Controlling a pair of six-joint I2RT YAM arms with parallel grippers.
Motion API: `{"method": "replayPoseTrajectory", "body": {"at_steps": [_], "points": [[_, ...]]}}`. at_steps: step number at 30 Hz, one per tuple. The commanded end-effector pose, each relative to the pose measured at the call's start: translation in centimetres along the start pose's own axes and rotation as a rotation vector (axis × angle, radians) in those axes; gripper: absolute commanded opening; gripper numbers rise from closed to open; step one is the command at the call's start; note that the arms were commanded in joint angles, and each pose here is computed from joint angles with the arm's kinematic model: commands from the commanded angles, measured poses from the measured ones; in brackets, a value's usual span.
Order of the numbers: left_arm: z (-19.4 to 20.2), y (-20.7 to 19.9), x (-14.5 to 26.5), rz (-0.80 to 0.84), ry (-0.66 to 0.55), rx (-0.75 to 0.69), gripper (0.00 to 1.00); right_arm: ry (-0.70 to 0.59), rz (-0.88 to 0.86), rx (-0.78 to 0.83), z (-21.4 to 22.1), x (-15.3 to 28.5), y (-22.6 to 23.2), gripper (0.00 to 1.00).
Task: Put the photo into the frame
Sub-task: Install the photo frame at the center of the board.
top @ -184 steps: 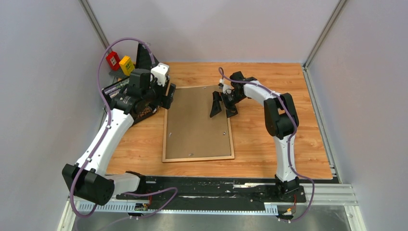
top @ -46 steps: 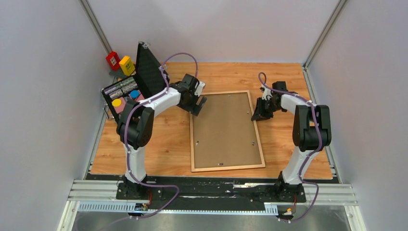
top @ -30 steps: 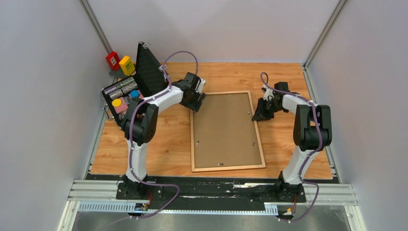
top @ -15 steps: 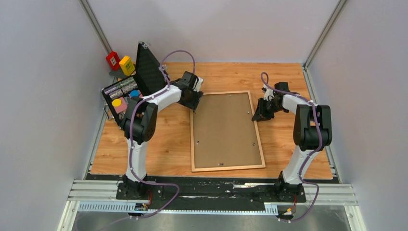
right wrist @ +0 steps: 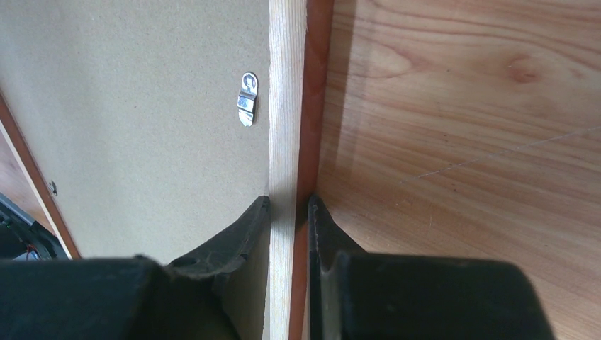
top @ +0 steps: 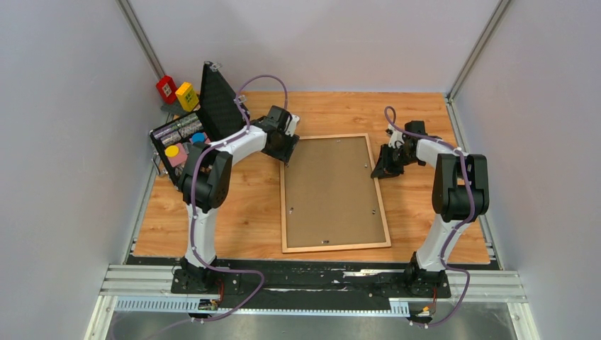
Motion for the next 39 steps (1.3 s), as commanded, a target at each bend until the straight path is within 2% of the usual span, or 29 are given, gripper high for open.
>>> {"method": "replayPoseTrajectory", "body": {"at_steps": [1,26,39], "points": [[0.6,-0.4,0.3,0.018,0.002,-0.010,0.65,0.062,0.035,-0.033,1.6,-0.9,-1.4,0.00],[3.1,-1.5,1.0,0.071,0.043,-0.044,0.56,0.065,0.048,-0.048,1.7,-1.2,-1.8,0.00],[3.2,-1.2,2.2,0.059,0.038,-0.075,0.56,0.065,0.051,-0.048,1.7,-1.2,-1.9,0.00]]}}
Point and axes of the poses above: each gripper's point midway between its finger pads, its own x axis back along the fingers, its own y axis along the line the jaws close on, z = x × y, the point moved 4 cm from there along x, back along the fingers, and after that the axes turned 14 degrees about -x, right-handed, at the moved point
